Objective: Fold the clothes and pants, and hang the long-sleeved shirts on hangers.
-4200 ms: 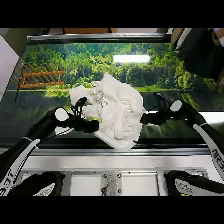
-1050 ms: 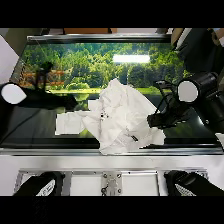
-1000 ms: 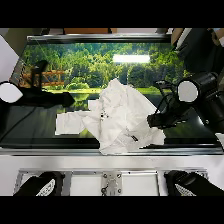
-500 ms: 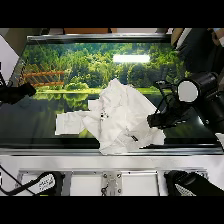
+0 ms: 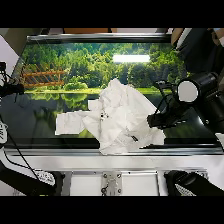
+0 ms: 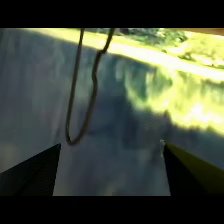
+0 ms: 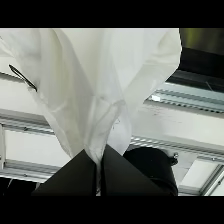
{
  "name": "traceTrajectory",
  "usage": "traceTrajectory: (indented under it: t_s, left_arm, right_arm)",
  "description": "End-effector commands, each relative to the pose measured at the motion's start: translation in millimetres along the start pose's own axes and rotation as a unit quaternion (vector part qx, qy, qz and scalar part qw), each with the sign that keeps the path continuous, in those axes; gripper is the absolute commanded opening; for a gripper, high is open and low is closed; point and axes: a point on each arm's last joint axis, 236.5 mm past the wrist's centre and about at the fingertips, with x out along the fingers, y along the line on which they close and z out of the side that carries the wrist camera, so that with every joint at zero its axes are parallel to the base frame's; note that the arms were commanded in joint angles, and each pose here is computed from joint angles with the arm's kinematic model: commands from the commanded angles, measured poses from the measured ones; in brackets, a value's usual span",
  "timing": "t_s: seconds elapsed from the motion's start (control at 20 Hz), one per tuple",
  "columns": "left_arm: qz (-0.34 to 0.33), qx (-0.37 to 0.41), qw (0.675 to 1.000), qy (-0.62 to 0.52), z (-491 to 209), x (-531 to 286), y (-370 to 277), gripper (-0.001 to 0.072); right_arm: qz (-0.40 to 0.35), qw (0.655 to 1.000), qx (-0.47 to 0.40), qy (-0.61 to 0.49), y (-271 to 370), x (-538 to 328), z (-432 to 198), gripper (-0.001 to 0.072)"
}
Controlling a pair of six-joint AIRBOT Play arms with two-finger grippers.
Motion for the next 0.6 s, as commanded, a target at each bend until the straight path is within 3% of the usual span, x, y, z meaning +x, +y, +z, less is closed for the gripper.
traceTrajectory:
  t_s: [0.0,0.2,0.55]
  left_arm:
    - [0.024,0.020,0.999,0.009,8,41,10,0.0693]
    - [0.060,0.050,0.997,0.025,10,65,27,0.0693]
    - [0.059,0.048,0.996,0.037,-1,96,28,0.0693]
  right_arm:
    - [-0.001,1.000,0.000,0.002,0,1,0,0.0013]
    - [-0.001,1.000,0.000,0.003,0,1,0,0.0013]
    - [-0.001,1.000,0.000,0.003,0,1,0,0.0013]
